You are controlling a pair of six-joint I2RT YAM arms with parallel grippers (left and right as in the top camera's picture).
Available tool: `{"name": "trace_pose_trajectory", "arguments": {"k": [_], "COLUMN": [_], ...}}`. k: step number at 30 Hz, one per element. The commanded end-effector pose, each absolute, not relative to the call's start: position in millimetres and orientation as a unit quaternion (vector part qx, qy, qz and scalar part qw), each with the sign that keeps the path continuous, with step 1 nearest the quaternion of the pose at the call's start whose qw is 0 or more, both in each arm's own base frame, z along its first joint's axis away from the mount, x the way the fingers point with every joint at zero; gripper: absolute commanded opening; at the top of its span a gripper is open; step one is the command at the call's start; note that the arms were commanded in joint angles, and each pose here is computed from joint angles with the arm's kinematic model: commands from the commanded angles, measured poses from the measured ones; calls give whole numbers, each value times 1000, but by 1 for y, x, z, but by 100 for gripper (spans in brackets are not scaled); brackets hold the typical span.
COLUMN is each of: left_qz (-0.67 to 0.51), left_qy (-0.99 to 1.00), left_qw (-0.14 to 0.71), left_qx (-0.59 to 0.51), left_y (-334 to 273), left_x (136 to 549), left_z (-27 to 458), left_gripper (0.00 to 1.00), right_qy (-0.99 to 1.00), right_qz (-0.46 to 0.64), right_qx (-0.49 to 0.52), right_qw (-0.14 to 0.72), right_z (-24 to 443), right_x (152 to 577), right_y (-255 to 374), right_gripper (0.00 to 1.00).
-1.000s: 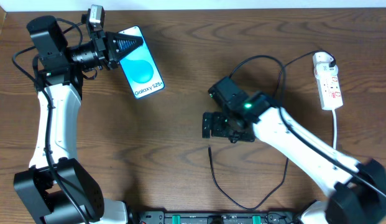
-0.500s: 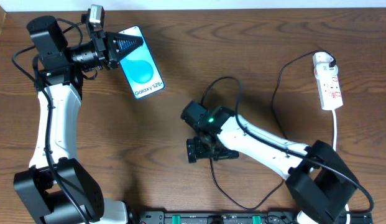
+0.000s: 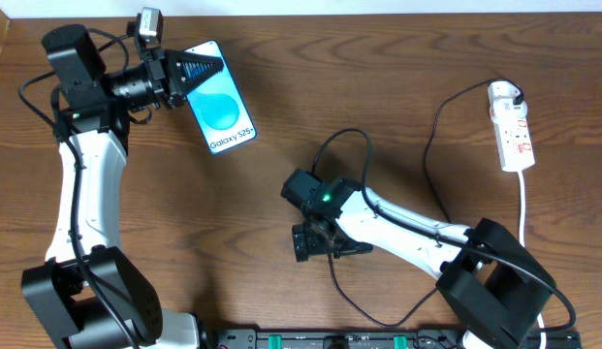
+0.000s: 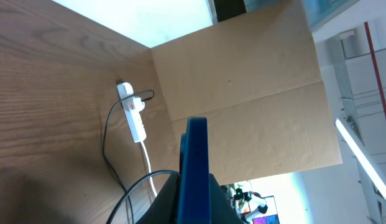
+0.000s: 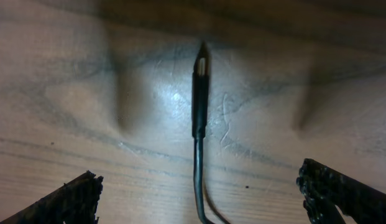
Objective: Plug charger to phone and switch on socket
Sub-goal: 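Lower the right gripper onto the black USB-C cable plug and grasp it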
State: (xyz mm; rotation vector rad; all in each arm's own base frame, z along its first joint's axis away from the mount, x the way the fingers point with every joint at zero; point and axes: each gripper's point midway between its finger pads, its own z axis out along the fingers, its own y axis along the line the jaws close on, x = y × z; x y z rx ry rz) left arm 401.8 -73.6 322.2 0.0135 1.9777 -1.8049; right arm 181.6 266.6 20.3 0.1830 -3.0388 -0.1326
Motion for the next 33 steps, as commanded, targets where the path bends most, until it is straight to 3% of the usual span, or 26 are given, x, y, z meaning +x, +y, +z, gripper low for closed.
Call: {"name": "trace_pose_trajectory", "arguments": {"k": [1,17,20,25,26,29,33], "left_qz": [-660,-660,-660,-660,-660,-660,-660], "left_qy": [714,714,714,714,714,714,714], "left_qw": [232,232,232,232,232,232,232], "left_qx": [25,25,25,25,25,25,25], "left_y": [-75,-75,-75,-75,-75,-75,-75], "left_x": [396,396,396,396,396,396,396], "left_z": [331,331,331,331,331,331,331], "left_gripper": [7,7,7,7,7,7,7], "right_qy": [-998,-998,-998,-998,-998,-998,-998], "right_qz": [-19,-12,-12,-12,-12,-12,-14], "right_qx": [47,36,36,36,36,36,33], "right_qw": [29,56,56,56,56,56,58], "right_z": [15,-5,-5,-5,-5,-5,-5], "right_x": [187,186,186,186,186,186,187], "right_y": [259,257,257,257,257,257,256], "right_gripper": [99,96,78,33,16,1,1]}}
